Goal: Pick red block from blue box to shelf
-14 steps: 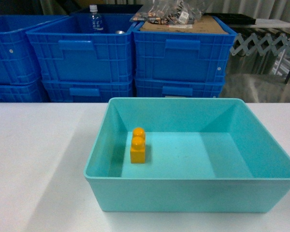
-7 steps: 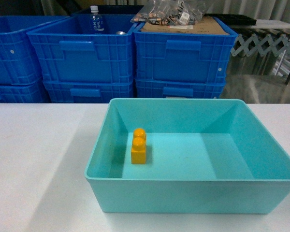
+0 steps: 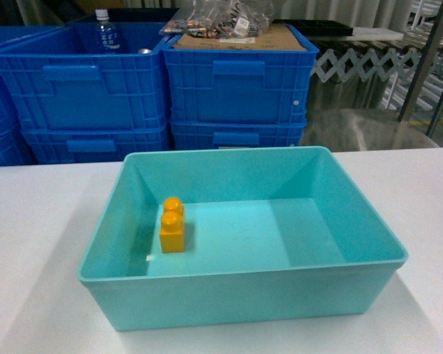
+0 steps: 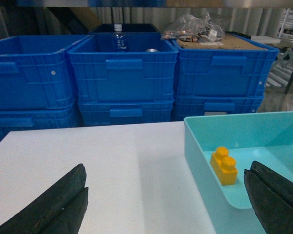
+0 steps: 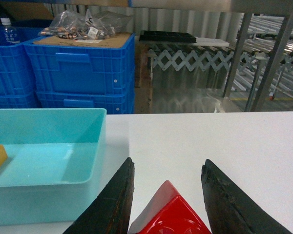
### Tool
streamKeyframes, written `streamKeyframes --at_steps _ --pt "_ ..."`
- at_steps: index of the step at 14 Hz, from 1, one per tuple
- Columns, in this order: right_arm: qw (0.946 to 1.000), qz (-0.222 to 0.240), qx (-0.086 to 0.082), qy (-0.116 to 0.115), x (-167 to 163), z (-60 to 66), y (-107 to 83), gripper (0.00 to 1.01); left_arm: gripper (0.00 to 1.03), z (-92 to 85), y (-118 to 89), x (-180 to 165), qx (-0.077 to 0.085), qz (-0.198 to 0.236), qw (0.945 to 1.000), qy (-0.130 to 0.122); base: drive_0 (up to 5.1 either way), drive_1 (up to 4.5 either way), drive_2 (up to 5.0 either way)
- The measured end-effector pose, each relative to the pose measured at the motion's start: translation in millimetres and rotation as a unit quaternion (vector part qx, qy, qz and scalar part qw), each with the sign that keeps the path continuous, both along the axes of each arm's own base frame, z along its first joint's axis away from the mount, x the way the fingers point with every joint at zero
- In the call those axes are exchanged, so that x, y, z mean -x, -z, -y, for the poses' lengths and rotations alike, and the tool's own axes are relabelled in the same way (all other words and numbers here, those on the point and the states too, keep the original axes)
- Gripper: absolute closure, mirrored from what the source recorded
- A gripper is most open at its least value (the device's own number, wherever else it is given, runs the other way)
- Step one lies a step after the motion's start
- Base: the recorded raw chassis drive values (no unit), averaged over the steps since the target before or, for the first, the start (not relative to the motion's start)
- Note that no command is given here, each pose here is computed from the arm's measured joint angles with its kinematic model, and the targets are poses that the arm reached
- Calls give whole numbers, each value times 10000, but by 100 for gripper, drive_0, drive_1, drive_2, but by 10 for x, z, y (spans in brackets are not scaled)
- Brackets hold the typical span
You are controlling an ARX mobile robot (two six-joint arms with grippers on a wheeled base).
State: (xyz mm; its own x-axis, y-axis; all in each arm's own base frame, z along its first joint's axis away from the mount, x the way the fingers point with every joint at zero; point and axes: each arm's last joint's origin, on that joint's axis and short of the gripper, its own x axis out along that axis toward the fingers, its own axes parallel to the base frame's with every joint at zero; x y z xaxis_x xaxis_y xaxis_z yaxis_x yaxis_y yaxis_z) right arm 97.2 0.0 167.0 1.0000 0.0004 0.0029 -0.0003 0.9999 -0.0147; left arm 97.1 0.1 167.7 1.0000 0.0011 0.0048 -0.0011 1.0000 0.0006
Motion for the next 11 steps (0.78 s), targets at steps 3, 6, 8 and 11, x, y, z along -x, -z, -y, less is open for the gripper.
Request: streamKeyframes --at_steps 3,6,8,11 --pt "10000 0 0 0 0 0 0 65 5 0 0 0 0 0 10000 -2 0 0 0" --pt "10000 0 0 2 0 0 0 65 5 0 -2 0 0 4 10000 0 0 0 0" --pt "10000 0 0 0 0 0 0 65 5 0 -1 0 0 2 10000 0 0 0 0" --pt "10000 0 2 2 0 0 0 65 5 0 0 0 0 0 10000 0 0 0 0"
